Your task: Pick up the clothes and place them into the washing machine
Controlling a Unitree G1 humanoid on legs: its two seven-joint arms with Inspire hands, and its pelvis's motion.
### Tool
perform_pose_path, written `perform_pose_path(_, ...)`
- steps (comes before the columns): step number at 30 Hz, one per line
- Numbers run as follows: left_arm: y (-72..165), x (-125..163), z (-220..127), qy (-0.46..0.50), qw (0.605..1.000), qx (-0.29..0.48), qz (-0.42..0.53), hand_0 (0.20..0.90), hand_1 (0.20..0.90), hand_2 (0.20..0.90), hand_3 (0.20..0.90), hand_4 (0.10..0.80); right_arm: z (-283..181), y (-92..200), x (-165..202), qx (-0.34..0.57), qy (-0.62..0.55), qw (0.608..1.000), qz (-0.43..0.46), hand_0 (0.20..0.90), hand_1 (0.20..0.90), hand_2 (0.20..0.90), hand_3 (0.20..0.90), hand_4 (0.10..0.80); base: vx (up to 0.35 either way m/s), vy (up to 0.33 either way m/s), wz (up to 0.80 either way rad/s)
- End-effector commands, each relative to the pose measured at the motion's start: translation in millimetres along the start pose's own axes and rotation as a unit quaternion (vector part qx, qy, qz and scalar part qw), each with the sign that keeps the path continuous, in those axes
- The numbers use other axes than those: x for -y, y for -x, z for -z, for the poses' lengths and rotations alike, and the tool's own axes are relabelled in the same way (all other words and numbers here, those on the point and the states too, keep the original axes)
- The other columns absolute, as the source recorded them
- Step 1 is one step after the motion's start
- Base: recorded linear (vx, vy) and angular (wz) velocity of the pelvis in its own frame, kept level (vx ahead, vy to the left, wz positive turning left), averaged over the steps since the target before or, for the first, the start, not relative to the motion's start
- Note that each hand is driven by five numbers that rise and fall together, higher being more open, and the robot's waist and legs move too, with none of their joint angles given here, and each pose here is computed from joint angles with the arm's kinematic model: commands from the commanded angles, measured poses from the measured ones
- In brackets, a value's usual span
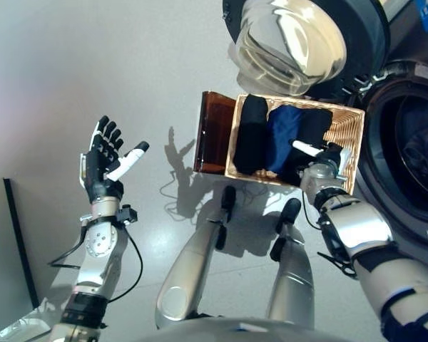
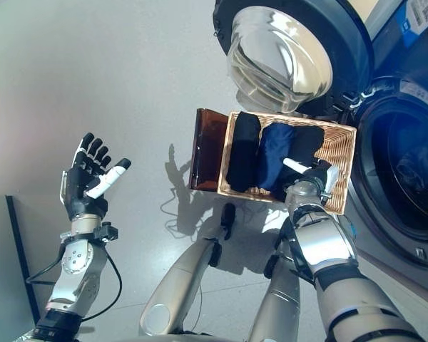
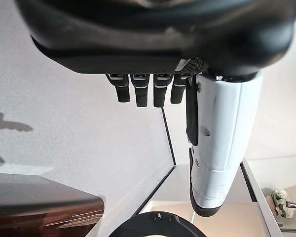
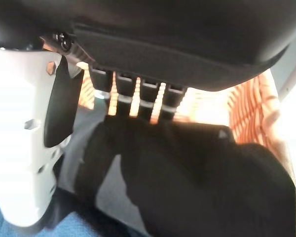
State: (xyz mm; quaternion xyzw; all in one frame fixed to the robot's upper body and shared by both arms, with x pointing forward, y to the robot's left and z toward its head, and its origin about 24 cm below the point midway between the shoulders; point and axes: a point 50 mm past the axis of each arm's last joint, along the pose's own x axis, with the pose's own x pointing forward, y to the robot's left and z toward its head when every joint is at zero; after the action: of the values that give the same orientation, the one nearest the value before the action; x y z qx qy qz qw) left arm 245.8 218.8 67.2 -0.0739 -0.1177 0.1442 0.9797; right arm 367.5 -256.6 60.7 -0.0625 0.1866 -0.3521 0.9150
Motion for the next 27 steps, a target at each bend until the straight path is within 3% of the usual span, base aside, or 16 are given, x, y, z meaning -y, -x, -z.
perform_pose_path(1, -3.2, -16.3, -41.7, 0.011, 0.993, 0.113, -0.024, 0.9, 0.9, 0.9, 0.9, 0.8, -32.0, -4.6, 8.8, 0.072, -0.014, 0.997, 0.011, 0.9, 0.9, 0.9, 0.9, 0.8, -0.007, 0.013, 0.04)
perform_pose_path(9, -3.9, -17.8, -42.2, 0.008, 0.993, 0.113, -0.027, 0.9, 0.9, 0.9, 0.9, 0.8, -35.3, -4.1, 8.4, 0.075, -0.004, 0.997, 0.016, 0.9, 0.9, 0.9, 0.9, 0.8, -0.002, 0.003, 0.01)
perform_pose_path(10, -4.0, -17.9, -42.3, 0.008, 0.993, 0.113, -0.027, 0.9, 0.9, 0.9, 0.9, 0.8, -35.3, -4.1, 8.5, 0.076, -0.003, 0.997, 0.017, 0.422, 0.422, 0.422, 0.422, 0.459, -0.119, 0.021, 0.01)
perform_pose_path(11, -4.1, -17.8, -42.6, 0.008, 0.993, 0.114, -0.027, 0.9, 0.9, 0.9, 0.9, 0.8, -35.2, -3.9, 8.2, 0.076, -0.001, 0.997, 0.018, 0.2, 0.2, 0.2, 0.2, 0.3, 0.0, 0.0, 0.0)
perform_pose_path(27, -1.8, -23.0, -36.4, 0.002, 0.995, 0.099, -0.032, 0.9, 0.9, 0.9, 0.9, 0.8, -33.7, -5.5, 12.4, 0.08, -0.018, 0.996, 0.023, 0.2, 0.2, 0.2, 0.2, 0.3, -0.001, 0.0, -0.02)
